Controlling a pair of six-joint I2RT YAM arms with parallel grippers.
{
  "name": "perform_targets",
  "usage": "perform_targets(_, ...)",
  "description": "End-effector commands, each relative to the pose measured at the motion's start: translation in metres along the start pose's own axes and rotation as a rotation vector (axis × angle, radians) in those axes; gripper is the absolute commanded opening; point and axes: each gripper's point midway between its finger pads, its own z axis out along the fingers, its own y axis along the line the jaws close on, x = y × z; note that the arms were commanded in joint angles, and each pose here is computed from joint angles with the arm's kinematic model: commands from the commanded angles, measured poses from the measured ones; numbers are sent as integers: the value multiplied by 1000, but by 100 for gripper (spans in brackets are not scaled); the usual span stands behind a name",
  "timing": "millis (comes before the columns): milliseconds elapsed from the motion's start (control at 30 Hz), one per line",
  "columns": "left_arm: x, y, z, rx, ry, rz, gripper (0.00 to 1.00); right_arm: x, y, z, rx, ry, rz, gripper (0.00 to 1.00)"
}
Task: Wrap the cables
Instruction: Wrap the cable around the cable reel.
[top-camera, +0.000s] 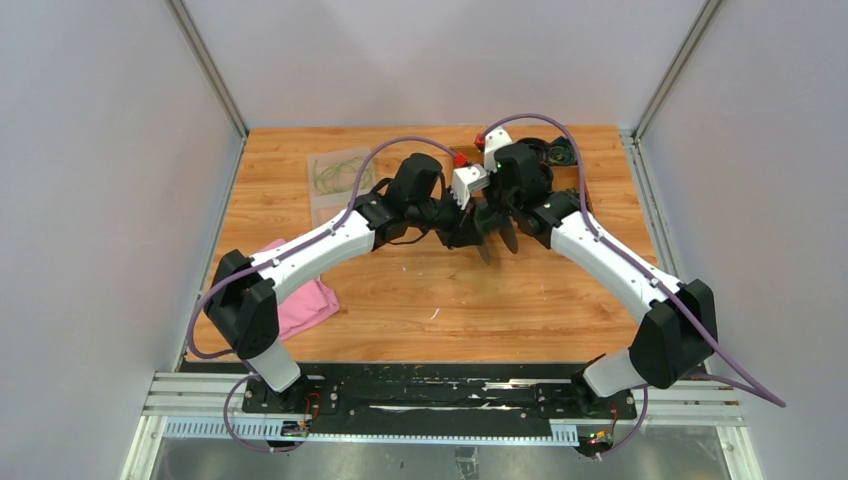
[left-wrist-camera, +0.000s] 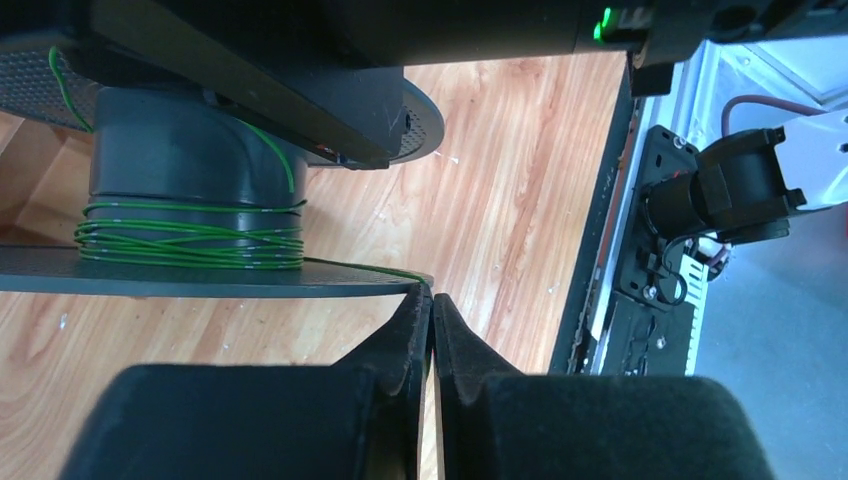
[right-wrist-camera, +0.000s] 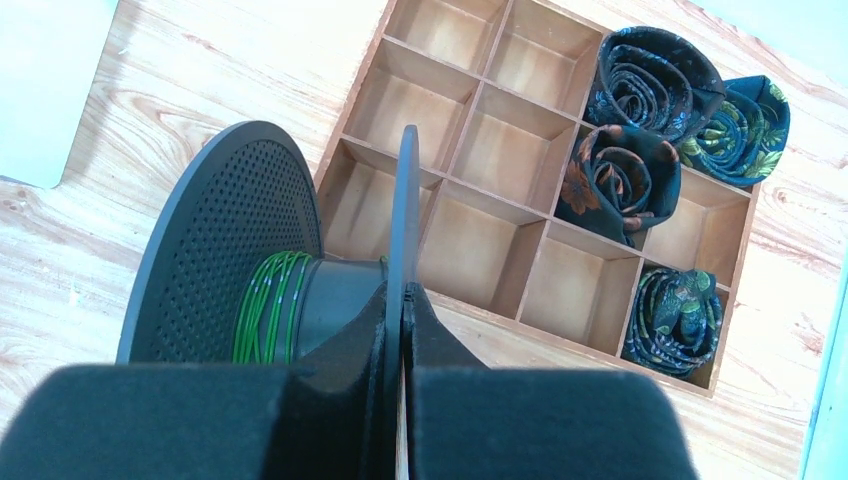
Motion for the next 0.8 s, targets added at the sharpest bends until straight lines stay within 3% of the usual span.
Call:
perform_targets(0,-14,9,-10,-32,-76,34,11,-11,1,-14,-10,-45,-39,1)
perform_targets(200,-12,8,-13,-21,-72,39,25,-7,1,-13,-9,-37,-44,1)
perform_targets(467,-6,0,-21,41,-109,98,34,-15,-4,-13,0,-51,-23,1)
perform_targets(633,-10,22,-45,13,-199,110,38,-30,-14,-24,-48,-82,51,0)
perform_targets(767,-5,53,-64,-59,-246,209,46,-48,-19,-42,-106,-120,103,0)
